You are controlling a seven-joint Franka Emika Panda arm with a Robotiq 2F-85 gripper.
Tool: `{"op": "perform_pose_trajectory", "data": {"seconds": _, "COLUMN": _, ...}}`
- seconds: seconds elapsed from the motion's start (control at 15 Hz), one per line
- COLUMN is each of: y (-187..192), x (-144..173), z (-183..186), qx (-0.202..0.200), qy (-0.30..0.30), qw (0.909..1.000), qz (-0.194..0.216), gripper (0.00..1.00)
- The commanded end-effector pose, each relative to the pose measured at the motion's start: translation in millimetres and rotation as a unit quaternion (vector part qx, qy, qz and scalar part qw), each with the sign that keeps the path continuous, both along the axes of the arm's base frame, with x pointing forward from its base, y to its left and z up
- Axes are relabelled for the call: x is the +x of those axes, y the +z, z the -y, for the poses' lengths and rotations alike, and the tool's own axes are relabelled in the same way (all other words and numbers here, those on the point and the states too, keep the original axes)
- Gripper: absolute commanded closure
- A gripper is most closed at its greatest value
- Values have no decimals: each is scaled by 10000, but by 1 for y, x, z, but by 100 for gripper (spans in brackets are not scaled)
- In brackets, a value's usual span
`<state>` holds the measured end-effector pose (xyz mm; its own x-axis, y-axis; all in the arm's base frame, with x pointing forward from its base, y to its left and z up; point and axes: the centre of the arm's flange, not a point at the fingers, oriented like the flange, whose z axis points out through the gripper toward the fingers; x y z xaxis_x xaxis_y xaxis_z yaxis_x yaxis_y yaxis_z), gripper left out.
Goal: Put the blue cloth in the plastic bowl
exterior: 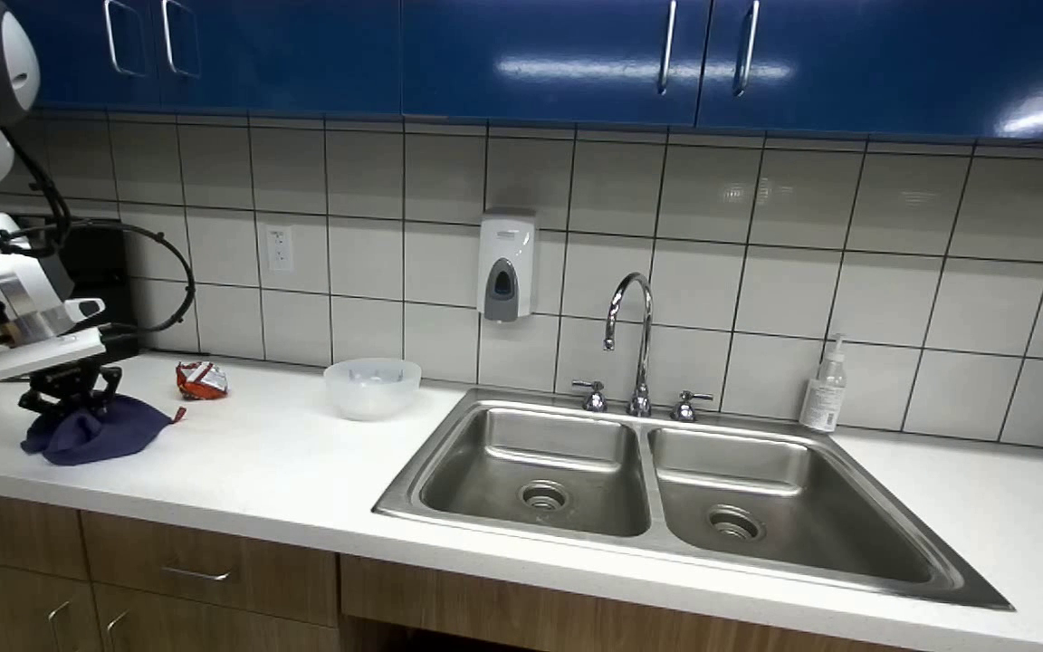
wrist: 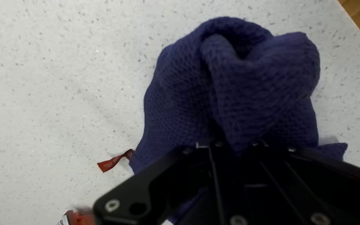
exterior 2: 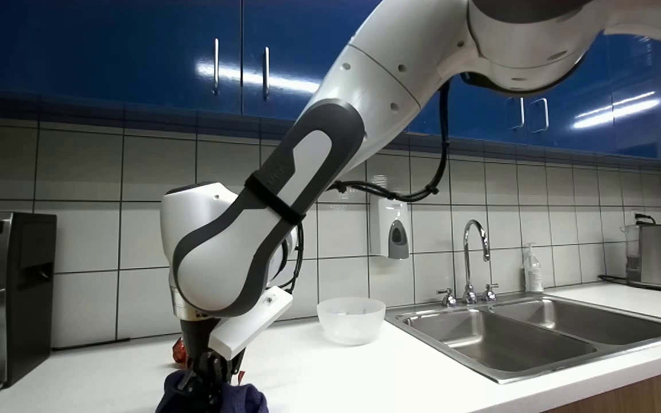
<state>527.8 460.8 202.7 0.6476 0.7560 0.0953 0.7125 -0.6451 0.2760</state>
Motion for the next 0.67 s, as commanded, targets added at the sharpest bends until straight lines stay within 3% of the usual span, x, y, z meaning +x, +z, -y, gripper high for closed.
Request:
{"op": "perform_pose_trajectory", "data": {"seconds": 0.0, "y": 16, "x": -1, "z": 11, "qx": 31, "qy": -315, "qw": 9995, "qz": -90, "gripper": 98}}
{"op": "perform_pose_trajectory", "data": {"seconds": 0.6, "y": 51, "x": -36, "z": 37, "qx": 199, "qy": -968, "qw": 9951, "qz": -64, "gripper": 98}}
